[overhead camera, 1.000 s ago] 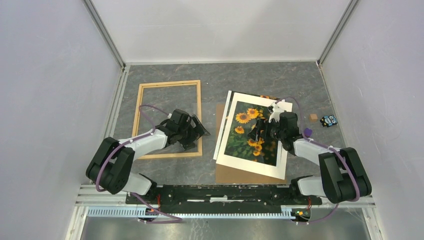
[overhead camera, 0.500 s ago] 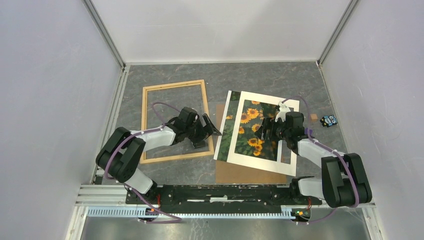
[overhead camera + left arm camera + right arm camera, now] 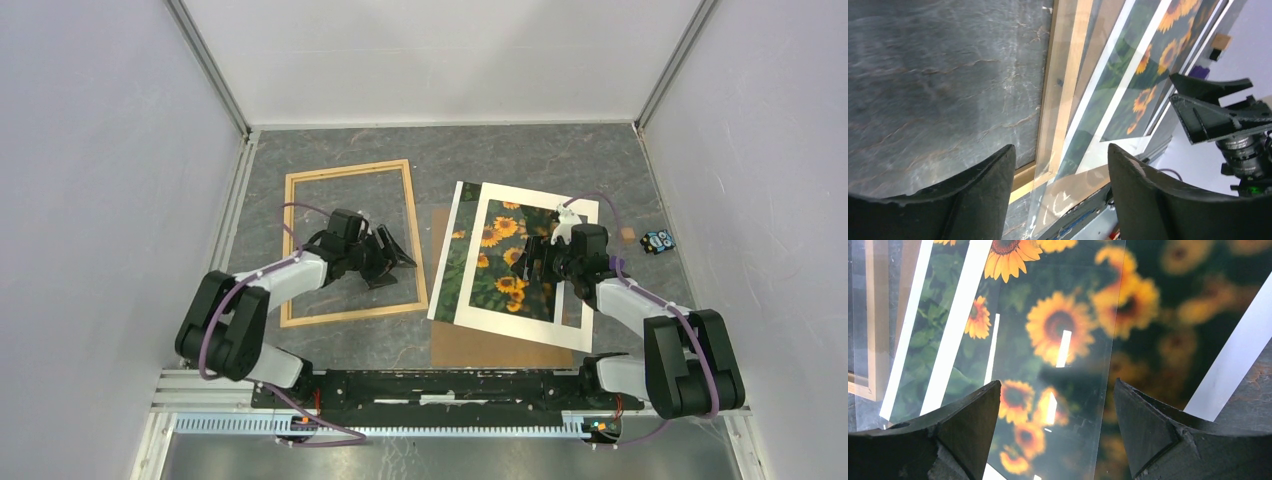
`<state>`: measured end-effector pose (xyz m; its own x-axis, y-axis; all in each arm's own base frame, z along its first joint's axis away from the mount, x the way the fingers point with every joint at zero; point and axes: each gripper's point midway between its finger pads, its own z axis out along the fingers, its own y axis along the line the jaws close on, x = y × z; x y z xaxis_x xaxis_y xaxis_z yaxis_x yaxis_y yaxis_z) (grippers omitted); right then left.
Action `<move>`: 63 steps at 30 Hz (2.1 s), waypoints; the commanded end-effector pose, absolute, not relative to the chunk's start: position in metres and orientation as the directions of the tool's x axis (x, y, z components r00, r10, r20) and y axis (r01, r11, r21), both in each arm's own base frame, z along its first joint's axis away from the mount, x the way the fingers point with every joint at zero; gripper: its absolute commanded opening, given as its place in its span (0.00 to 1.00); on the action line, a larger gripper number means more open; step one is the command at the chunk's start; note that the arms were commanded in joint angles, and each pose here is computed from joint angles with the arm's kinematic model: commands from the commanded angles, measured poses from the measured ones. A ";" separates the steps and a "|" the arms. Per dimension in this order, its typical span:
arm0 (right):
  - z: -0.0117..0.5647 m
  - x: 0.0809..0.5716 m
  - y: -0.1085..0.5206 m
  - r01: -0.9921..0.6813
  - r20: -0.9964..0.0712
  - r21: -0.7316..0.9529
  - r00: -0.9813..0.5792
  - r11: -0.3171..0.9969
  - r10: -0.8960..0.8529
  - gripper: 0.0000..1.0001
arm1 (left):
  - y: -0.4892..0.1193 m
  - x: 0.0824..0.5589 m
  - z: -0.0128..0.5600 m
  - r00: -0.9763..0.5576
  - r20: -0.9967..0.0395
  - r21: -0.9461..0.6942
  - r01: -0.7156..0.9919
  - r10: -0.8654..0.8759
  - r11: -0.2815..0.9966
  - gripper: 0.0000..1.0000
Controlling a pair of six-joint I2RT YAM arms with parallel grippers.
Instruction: Put the photo into the frame
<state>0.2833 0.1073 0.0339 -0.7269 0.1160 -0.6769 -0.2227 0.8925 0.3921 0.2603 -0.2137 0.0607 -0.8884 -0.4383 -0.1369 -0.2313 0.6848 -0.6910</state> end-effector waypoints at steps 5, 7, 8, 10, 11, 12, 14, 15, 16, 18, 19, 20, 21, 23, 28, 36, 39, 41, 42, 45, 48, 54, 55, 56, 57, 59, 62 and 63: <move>0.029 0.280 0.103 -0.223 -0.683 0.372 -0.723 0.901 0.103 0.89 | -0.236 0.278 0.045 -0.907 -0.172 -0.791 -0.105 -0.384 0.603 0.68; 0.028 0.279 0.104 -0.224 -0.680 0.377 -0.726 0.899 0.104 0.89 | -0.239 0.275 0.037 -0.907 -0.155 -0.811 -0.110 -0.392 0.574 0.67; 0.028 0.279 0.105 -0.226 -0.679 0.381 -0.726 0.897 0.105 0.89 | -0.240 0.274 0.032 -0.906 -0.140 -0.822 -0.119 -0.400 0.557 0.64; 0.027 0.279 0.107 -0.230 -0.675 0.390 -0.730 0.892 0.107 0.89 | -0.243 0.274 0.028 -0.901 -0.140 -0.845 -0.107 -0.410 0.524 0.61; 0.027 0.278 0.107 -0.231 -0.673 0.394 -0.731 0.889 0.108 0.89 | -0.244 0.271 0.026 -0.903 -0.133 -0.855 -0.104 -0.408 0.509 0.58; 0.027 0.279 0.108 -0.235 -0.673 0.397 -0.731 0.887 0.108 0.89 | -0.245 0.271 0.025 -0.902 -0.132 -0.865 -0.098 -0.410 0.493 0.54; 0.027 0.279 0.109 -0.236 -0.673 0.399 -0.732 0.886 0.109 0.89 | -0.246 0.270 0.020 -0.902 -0.120 -0.869 -0.106 -0.414 0.483 0.44; 0.027 0.278 0.109 -0.236 -0.673 0.399 -0.732 0.886 0.108 0.88 | -0.245 0.269 0.018 -0.902 -0.120 -0.866 -0.109 -0.415 0.488 0.41; 0.027 0.279 0.108 -0.236 -0.673 0.399 -0.731 0.886 0.109 0.88 | -0.244 0.269 0.017 -0.902 -0.125 -0.862 -0.107 -0.414 0.495 0.37; 0.027 0.278 0.109 -0.237 -0.673 0.400 -0.731 0.885 0.109 0.89 | -0.240 0.269 0.015 -0.900 -0.136 -0.853 -0.106 -0.413 0.512 0.27; 0.026 0.277 0.109 -0.236 -0.672 0.402 -0.732 0.885 0.110 0.89 | -0.238 0.270 0.015 -0.900 -0.142 -0.846 -0.107 -0.413 0.523 0.20; 0.027 0.277 0.110 -0.239 -0.673 0.404 -0.732 0.883 0.109 0.89 | -0.234 0.271 0.015 -0.897 -0.151 -0.835 -0.110 -0.416 0.539 0.14; 0.026 0.277 0.110 -0.240 -0.671 0.406 -0.733 0.882 0.109 0.89 | -0.230 0.273 0.018 -0.894 -0.160 -0.827 -0.110 -0.419 0.551 0.09; 0.026 0.276 0.111 -0.247 -0.671 0.411 -0.733 0.877 0.108 0.89 | -0.220 0.275 0.023 -0.892 -0.167 -0.806 -0.121 -0.419 0.580 0.06; 0.031 0.276 0.117 -0.280 -0.688 0.400 -0.721 0.873 0.084 0.89 | -0.183 0.274 0.035 -0.908 -0.157 -0.698 -0.176 -0.388 0.694 0.02; 0.047 0.270 0.162 -0.388 -0.682 0.479 -0.729 0.787 0.055 0.89 | -0.110 0.279 0.042 -0.947 -0.118 -0.456 -0.216 -0.300 0.863 0.03; 0.051 0.268 0.174 -0.396 -0.662 0.543 -0.744 0.740 0.088 0.89 | -0.101 0.282 0.037 -0.952 -0.108 -0.429 -0.216 -0.288 0.877 0.03; 0.053 0.265 0.183 -0.396 -0.642 0.583 -0.759 0.710 0.104 0.88 | -0.094 0.286 0.034 -0.947 -0.112 -0.411 -0.232 -0.301 0.882 0.04; 0.054 0.264 0.186 -0.396 -0.635 0.597 -0.765 0.698 0.109 0.88 | -0.091 0.288 0.032 -0.946 -0.106 -0.407 -0.240 -0.307 0.881 0.07; 0.055 0.260 0.197 -0.395 -0.622 0.616 -0.774 0.682 0.114 0.88 | -0.085 0.292 0.030 -0.941 -0.107 -0.399 -0.255 -0.321 0.881 0.11; 0.056 0.255 0.206 -0.388 -0.609 0.634 -0.784 0.669 0.123 0.87 | -0.079 0.294 0.032 -0.936 -0.133 -0.373 -0.257 -0.326 0.892 0.26; 0.057 0.246 0.221 -0.361 -0.562 0.704 -0.810 0.611 0.168 0.86 | -0.069 0.292 0.034 -0.925 -0.173 -0.326 -0.270 -0.339 0.906 0.48; 0.056 0.244 0.223 -0.351 -0.546 0.718 -0.819 0.601 0.174 0.85 | -0.068 0.292 0.034 -0.924 -0.177 -0.325 -0.270 -0.339 0.906 0.51; 0.055 0.244 0.224 -0.346 -0.539 0.726 -0.823 0.595 0.180 0.85 | -0.069 0.291 0.035 -0.924 -0.178 -0.327 -0.269 -0.338 0.906 0.55; 0.054 0.244 0.223 -0.338 -0.535 0.727 -0.824 0.598 0.184 0.85 | -0.069 0.291 0.036 -0.922 -0.186 -0.330 -0.265 -0.338 0.906 0.56; 0.052 0.245 0.222 -0.324 -0.529 0.730 -0.825 0.603 0.198 0.84 | -0.068 0.290 0.040 -0.920 -0.202 -0.330 -0.260 -0.337 0.908 0.56; 0.051 0.243 0.224 -0.311 -0.512 0.745 -0.834 0.590 0.206 0.84 | -0.067 0.288 0.044 -0.911 -0.218 -0.332 -0.268 -0.350 0.904 0.58; 0.051 0.243 0.225 -0.310 -0.506 0.751 -0.837 0.583 0.207 0.83 | -0.066 0.289 0.048 -0.903 -0.234 -0.331 -0.274 -0.360 0.903 0.58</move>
<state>0.2420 0.2178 0.0445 -0.8379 0.1820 -0.5146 -0.3045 0.6266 0.7174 0.2865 -0.0736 0.0329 -0.9171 -0.3689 -0.1513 -0.3013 0.8897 -0.3431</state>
